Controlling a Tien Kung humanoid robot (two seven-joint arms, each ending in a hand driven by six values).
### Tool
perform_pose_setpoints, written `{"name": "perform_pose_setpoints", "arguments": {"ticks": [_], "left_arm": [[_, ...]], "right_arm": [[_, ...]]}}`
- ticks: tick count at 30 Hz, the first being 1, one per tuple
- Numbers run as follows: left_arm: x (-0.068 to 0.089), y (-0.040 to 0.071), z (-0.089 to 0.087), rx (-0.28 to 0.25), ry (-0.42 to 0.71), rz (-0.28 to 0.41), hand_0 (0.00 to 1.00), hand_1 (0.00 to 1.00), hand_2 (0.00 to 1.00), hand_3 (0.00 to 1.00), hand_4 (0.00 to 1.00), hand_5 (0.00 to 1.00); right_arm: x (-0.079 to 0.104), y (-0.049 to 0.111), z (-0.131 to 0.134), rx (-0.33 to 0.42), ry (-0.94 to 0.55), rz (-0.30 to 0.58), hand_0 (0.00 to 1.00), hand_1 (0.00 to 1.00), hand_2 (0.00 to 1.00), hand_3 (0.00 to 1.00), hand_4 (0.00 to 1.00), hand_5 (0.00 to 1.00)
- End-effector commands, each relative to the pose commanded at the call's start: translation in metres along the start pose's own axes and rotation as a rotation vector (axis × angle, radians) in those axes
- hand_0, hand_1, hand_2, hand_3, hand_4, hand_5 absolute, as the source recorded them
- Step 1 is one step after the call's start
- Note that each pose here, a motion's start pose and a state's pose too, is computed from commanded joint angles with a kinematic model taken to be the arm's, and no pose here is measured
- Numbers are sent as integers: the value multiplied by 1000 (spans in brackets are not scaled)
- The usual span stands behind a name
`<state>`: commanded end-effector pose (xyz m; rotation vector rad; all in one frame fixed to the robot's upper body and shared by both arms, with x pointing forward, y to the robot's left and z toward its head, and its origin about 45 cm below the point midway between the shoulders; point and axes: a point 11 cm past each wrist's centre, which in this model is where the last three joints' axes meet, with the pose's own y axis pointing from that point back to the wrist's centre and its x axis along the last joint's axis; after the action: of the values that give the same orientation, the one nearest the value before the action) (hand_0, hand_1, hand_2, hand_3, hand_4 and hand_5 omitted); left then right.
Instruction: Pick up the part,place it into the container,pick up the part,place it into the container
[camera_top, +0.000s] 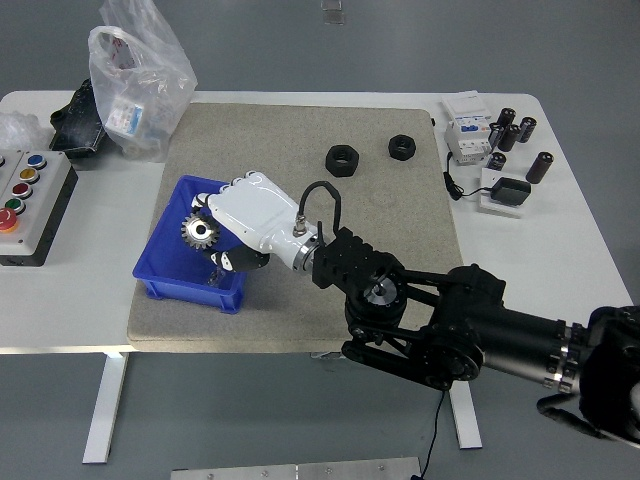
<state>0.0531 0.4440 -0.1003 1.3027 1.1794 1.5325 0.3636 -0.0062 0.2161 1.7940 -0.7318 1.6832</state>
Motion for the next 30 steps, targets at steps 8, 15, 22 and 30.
{"name": "perform_pose_setpoints", "arguments": {"ticks": [8,15,22,30], "left_arm": [[0,0,2,-5,-3,-1,660,552,567,708,627,260],[0,0,1,-3,-4,-1,661,552,567,710,627,260],[0,0,1,-3,-4,-1,661,552,567,708,626,262],[0,0,1,-4,-6,-1,661,552,566,704,620,267]], "right_arm": [[-14,3,7,-29,-9,-49,270,433,260,756,590,214],[-17,4,7,-39,-29,-57,272,430,263,807,802,344],[-18,5,7,-41,-37,-61,273,429,264,809,844,384],[-19,5,8,-51,-53,-60,270,418,267,832,864,401]]}}
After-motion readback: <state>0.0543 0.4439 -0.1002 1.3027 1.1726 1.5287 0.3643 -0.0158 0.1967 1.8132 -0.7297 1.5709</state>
